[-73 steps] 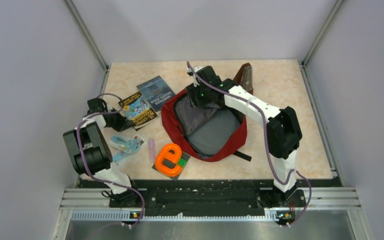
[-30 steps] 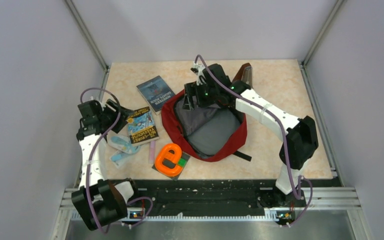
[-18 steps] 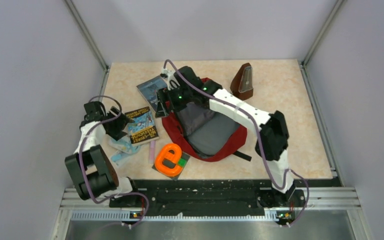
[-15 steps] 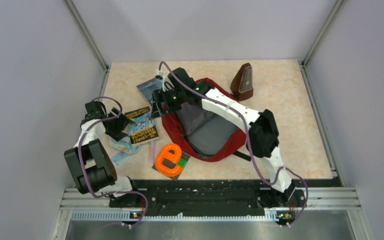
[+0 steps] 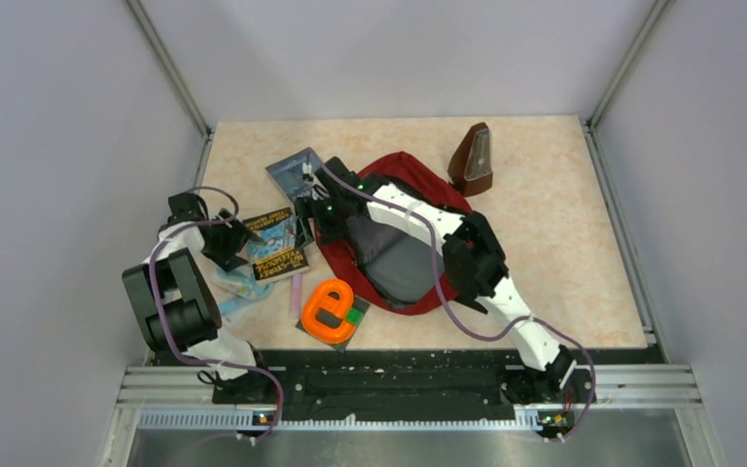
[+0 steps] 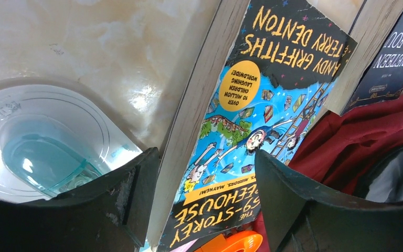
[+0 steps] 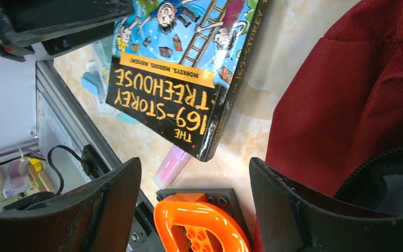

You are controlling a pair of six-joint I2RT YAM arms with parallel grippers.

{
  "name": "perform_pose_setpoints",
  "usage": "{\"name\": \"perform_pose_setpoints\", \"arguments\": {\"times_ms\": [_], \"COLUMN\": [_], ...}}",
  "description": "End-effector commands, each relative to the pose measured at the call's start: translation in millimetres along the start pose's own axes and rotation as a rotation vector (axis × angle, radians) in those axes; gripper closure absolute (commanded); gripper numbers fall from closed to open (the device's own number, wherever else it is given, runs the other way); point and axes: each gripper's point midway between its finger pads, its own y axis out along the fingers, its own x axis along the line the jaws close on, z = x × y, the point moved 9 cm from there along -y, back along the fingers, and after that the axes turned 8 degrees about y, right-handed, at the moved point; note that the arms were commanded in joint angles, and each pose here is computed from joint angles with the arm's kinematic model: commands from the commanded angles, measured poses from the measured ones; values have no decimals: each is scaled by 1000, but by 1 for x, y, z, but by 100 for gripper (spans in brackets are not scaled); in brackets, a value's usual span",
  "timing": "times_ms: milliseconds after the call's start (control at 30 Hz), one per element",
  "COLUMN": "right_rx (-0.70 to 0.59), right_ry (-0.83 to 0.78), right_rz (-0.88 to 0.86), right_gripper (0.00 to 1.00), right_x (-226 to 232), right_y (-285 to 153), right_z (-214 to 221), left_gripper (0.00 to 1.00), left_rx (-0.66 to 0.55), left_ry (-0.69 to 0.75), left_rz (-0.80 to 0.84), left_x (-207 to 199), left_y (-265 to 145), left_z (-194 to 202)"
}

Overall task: Pack the student bag
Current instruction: Pick up the book from the center of the board.

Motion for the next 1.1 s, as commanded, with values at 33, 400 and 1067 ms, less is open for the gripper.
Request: {"name": "perform_pose_setpoints", "arguments": {"times_ms": [33, 400, 1067], "right_rx": [-26, -12, -87], "right_ry": [17, 86, 51], "right_rz": [-45, -92, -377], "right_gripper": [27, 30, 54], "right_x": [12, -3, 37], "right_y": [11, 50, 48], "right_z": [-5, -6, -26], "left_gripper": [31, 50, 79], "left_rx": [-18, 53, 97], "left_ry": [30, 19, 28], "left_rz": [66, 98, 172], "left_x": [-5, 0, -2], "left_y": [1, 12, 7], "left_z": [-7, 4, 18]}}
